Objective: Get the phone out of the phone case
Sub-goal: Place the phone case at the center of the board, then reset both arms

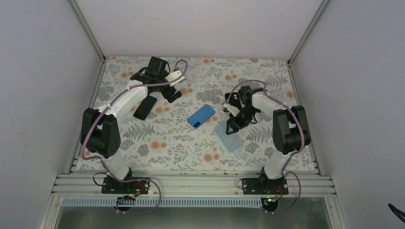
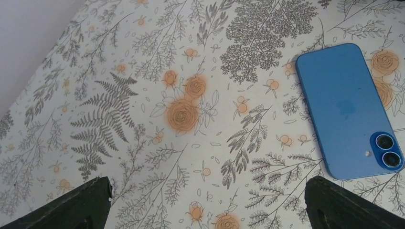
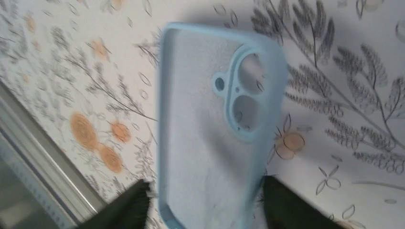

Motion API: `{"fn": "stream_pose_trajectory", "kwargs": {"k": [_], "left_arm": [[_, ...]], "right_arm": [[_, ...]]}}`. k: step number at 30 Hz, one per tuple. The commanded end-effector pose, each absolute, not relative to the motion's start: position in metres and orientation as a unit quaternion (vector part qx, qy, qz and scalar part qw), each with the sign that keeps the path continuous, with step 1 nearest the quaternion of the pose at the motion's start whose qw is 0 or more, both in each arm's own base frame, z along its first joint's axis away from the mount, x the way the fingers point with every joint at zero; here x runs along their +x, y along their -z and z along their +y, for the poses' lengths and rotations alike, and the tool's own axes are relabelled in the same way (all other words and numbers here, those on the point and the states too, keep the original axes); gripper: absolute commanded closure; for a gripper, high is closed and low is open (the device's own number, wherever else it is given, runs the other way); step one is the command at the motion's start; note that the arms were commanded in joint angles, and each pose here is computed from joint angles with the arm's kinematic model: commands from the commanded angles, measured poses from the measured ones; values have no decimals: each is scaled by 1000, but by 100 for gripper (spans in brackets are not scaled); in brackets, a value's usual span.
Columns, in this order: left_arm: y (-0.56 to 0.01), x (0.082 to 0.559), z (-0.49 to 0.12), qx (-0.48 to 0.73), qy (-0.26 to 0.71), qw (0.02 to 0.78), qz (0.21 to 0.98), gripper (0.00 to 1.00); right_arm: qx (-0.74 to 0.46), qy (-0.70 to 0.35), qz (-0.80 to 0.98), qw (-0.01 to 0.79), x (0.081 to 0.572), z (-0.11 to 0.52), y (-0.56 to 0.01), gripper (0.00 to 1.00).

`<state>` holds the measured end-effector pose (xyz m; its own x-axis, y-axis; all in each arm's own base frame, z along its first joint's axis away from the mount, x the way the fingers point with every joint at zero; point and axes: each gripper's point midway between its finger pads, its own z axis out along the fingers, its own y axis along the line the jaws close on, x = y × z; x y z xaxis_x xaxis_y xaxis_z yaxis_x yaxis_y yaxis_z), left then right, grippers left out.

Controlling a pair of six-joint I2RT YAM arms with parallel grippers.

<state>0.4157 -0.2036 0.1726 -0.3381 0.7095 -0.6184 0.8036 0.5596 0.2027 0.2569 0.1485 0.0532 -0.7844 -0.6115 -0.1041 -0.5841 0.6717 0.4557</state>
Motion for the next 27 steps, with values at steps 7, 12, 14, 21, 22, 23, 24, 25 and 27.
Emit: {"fn": "stream_pose_trajectory", "kwargs": {"k": [7,12,14,21,22,23,24,25,27], "left_arm": [[-195,418,-191,460,70,343,816,0],[-247,443,-146,395,60,398,826,0],[-265,456,-114,351,68,412,838,0],[-268,470,3,210,19,440,873,0],[-253,467,16,193,-3,434,880,0],[-244,465,30,177,-28,434,883,0],[-237,462,42,163,-48,437,883,0],[-234,458,52,152,-64,442,882,0],[-221,450,60,140,-74,447,880,0]], "right_arm": [[293,64,-941,-154,340,68,-142,0],[127,-71,-923,-356,423,-38,-266,0],[56,-108,-906,-406,439,-84,-297,0],[-22,-119,-902,-415,450,-136,-259,0],[-21,-114,-907,-404,447,-135,-239,0],[-19,-112,-907,-405,448,-133,-233,0],[-17,-104,-911,-398,445,-131,-218,0],[-15,-96,-912,-399,443,-128,-210,0],[-12,-80,-912,-403,441,-122,-200,0]]}}
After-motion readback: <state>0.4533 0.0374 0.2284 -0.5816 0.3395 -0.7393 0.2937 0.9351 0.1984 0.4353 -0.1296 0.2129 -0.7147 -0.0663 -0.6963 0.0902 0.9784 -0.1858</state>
